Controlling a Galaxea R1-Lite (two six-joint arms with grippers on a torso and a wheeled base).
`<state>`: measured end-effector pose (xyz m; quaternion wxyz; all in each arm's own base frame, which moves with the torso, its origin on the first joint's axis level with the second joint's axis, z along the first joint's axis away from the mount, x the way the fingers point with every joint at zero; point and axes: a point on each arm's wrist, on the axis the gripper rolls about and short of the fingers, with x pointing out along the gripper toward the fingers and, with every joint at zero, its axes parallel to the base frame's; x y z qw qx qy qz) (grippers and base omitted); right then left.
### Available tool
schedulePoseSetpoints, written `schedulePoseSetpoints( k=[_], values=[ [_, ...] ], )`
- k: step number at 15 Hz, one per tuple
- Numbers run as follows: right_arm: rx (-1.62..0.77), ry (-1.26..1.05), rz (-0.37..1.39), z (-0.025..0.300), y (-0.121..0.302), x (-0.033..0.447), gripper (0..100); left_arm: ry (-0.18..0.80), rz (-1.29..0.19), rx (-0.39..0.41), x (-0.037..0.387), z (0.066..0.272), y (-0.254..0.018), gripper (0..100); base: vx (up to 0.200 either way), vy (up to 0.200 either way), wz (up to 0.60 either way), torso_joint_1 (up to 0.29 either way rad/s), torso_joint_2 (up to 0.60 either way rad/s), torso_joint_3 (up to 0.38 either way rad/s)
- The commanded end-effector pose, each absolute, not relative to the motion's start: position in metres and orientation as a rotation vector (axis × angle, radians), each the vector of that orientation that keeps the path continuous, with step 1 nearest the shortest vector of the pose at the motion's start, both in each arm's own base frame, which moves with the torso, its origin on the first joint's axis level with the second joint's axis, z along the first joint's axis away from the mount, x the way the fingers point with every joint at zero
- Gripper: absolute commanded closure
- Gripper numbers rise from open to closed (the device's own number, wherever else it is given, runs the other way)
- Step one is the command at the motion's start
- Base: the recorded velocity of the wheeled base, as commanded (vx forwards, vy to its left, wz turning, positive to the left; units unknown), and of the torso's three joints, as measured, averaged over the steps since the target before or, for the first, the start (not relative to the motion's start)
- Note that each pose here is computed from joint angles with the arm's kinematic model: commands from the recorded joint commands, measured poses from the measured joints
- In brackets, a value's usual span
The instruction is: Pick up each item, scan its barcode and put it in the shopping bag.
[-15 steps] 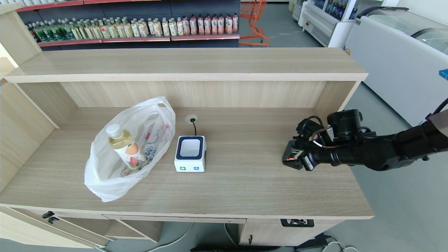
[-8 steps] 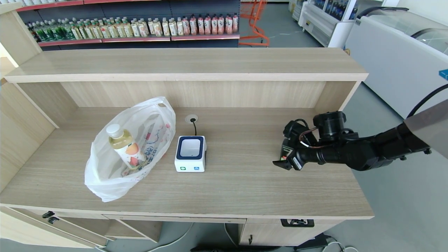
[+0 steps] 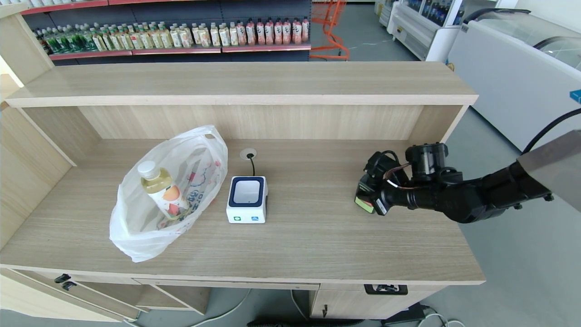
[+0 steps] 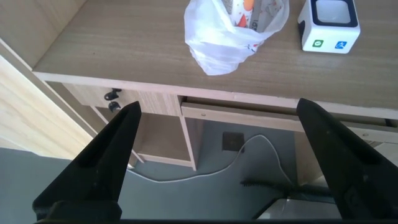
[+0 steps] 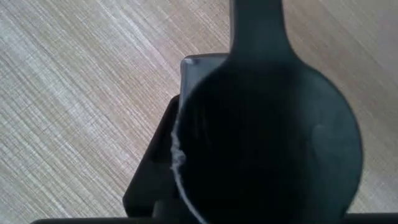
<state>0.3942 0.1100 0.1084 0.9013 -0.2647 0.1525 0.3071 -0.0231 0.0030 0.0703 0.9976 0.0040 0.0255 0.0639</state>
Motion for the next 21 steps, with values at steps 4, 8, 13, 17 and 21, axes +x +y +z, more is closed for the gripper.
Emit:
schedulePoseSetpoints(
  k=[4,8,13,17,21],
  values=[
    [-0.561,0.133,0.569,0.115,0.073,0.276,100,0.051,0.129,0.008,-0.023,0.07,0.003,0,0.0,0.0,0.0,0.0,0.0,0.0],
    [-0.855,-0.127,0.526,0.148,0.067,0.25,100,0.051,0.129,0.008,-0.023,0.07,0.003,0,0.0,0.0,0.0,0.0,0.0,0.0],
    [-1.465,-0.839,0.876,0.155,0.071,0.238,100,0.051,0.129,0.008,-0.023,0.07,0.003,0,0.0,0.0,0.0,0.0,0.0,0.0],
    [-1.608,-1.342,1.11,0.129,0.111,0.22,100,0.051,0.129,0.008,-0.023,0.07,0.003,0,0.0,0.0,0.0,0.0,0.0,0.0],
    [-1.596,-1.654,1.105,0.123,0.129,0.21,100,0.051,0.129,0.008,-0.023,0.07,0.003,0,0.0,0.0,0.0,0.0,0.0,0.0]
  ],
)
